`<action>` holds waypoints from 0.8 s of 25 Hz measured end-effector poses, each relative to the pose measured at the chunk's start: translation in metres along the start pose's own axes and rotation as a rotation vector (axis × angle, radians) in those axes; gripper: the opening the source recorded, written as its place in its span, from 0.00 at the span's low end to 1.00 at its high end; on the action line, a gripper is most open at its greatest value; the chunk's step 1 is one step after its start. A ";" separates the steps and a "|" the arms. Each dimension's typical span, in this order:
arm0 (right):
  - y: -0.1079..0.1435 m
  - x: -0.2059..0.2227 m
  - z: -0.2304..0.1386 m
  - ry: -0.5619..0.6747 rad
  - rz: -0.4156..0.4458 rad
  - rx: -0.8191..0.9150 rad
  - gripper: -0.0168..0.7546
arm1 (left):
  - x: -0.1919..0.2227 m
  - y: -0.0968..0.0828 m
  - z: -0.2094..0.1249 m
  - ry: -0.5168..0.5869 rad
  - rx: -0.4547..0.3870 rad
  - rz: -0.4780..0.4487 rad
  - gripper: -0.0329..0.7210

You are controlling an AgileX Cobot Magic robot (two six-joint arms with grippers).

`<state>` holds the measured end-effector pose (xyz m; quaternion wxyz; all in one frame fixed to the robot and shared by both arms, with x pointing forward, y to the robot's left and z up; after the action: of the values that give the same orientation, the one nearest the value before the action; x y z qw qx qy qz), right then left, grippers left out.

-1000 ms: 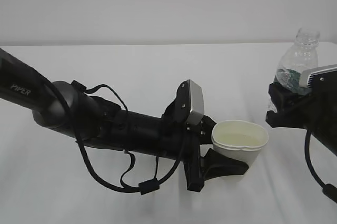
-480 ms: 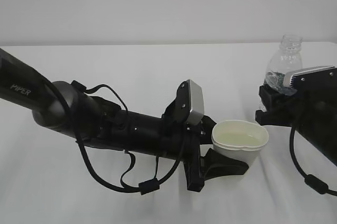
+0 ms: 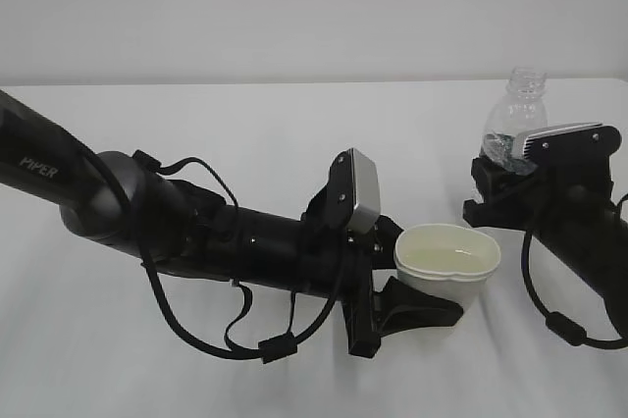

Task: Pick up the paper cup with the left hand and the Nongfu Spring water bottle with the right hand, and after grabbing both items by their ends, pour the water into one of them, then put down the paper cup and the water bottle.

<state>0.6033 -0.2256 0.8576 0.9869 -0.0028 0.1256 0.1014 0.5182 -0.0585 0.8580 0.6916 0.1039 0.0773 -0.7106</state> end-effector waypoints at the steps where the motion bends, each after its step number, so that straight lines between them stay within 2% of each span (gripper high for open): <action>1: 0.000 0.002 -0.001 0.000 -0.002 0.002 0.46 | 0.000 0.000 0.000 0.000 0.000 0.000 0.61; 20: -0.001 0.032 -0.010 -0.008 -0.005 0.070 0.46 | 0.000 0.000 0.000 -0.002 -0.002 0.003 0.61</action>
<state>0.6317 -0.2209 0.8395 0.9871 0.0317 0.1252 0.0945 0.5186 -0.0585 0.8582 0.6929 0.1028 0.0774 -0.7095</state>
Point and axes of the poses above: a point on each arm's last joint axis where the gripper is mounted, x pointing out along that axis toward the gripper, y along the wrist's bending axis when the last joint is at zero, z = x × y, the point moved 6 cm from there along x, pointing out along that axis toward the gripper, and after that the axes turned 6 degrees about x, right-handed, at the moved point
